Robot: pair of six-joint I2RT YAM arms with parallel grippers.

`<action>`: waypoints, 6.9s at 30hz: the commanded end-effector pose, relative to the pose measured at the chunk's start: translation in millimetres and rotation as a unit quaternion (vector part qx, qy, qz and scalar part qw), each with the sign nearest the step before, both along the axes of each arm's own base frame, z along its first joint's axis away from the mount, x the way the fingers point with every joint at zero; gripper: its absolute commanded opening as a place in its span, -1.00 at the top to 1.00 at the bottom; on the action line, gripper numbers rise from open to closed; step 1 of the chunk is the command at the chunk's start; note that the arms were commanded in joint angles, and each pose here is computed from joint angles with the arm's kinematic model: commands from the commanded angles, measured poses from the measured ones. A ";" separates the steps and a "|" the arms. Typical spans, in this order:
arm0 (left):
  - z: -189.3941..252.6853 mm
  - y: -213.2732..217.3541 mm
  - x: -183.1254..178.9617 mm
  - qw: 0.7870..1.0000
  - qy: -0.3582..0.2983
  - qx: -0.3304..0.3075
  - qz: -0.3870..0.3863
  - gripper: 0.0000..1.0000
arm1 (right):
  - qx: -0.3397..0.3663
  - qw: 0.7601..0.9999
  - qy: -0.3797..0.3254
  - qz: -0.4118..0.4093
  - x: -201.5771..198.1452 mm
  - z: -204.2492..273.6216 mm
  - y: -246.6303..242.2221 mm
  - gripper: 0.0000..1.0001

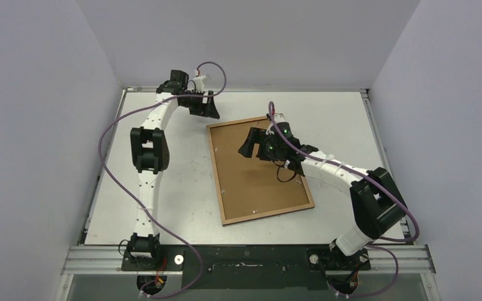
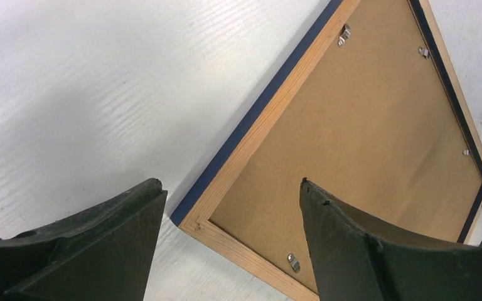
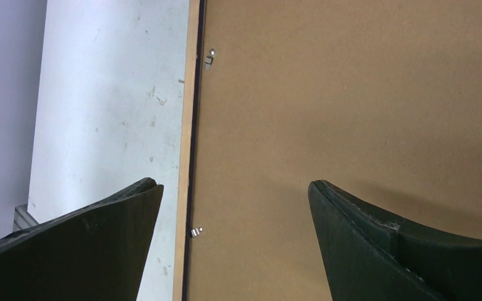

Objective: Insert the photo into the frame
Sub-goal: Adjust the photo frame at the center of the board, then install the photo frame at the center of the board.

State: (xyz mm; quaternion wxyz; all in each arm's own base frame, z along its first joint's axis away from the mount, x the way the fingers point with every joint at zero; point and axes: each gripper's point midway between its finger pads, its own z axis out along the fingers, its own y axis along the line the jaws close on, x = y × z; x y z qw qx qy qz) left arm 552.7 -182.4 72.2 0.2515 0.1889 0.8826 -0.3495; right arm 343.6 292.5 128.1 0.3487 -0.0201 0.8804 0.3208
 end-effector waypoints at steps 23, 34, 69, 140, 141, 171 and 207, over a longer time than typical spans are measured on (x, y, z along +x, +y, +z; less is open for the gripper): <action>-37.5 7.8 -50.5 0.994 0.068 0.071 -0.047 0.72 | 0.057 0.996 -0.023 0.057 -13.7 11.6 65.3 -0.80; -42.3 38.0 -107.2 0.990 0.108 0.076 -0.043 0.79 | 0.072 0.989 -0.009 0.127 -22.8 -15.1 133.0 -0.80; -38.8 39.2 -112.1 0.990 0.112 0.076 -0.033 0.81 | 0.075 0.986 0.022 0.147 -43.2 -39.9 141.8 -0.80; -30.2 40.0 -109.9 0.992 0.111 0.060 -0.031 0.85 | 0.100 0.984 0.034 0.141 -33.3 -50.2 128.8 -0.80; -30.1 39.8 -110.0 0.992 0.111 0.059 -0.031 0.85 | 0.100 0.984 0.033 0.142 -32.0 -50.5 131.7 -0.80; -28.3 38.8 -108.6 0.992 0.110 0.056 -0.032 0.86 | 0.098 0.979 0.061 0.167 -40.9 -75.9 162.0 -0.80; -27.6 38.4 -108.2 0.992 0.112 0.054 -0.031 0.87 | 0.081 0.984 0.052 0.151 -41.0 -73.2 156.8 -0.80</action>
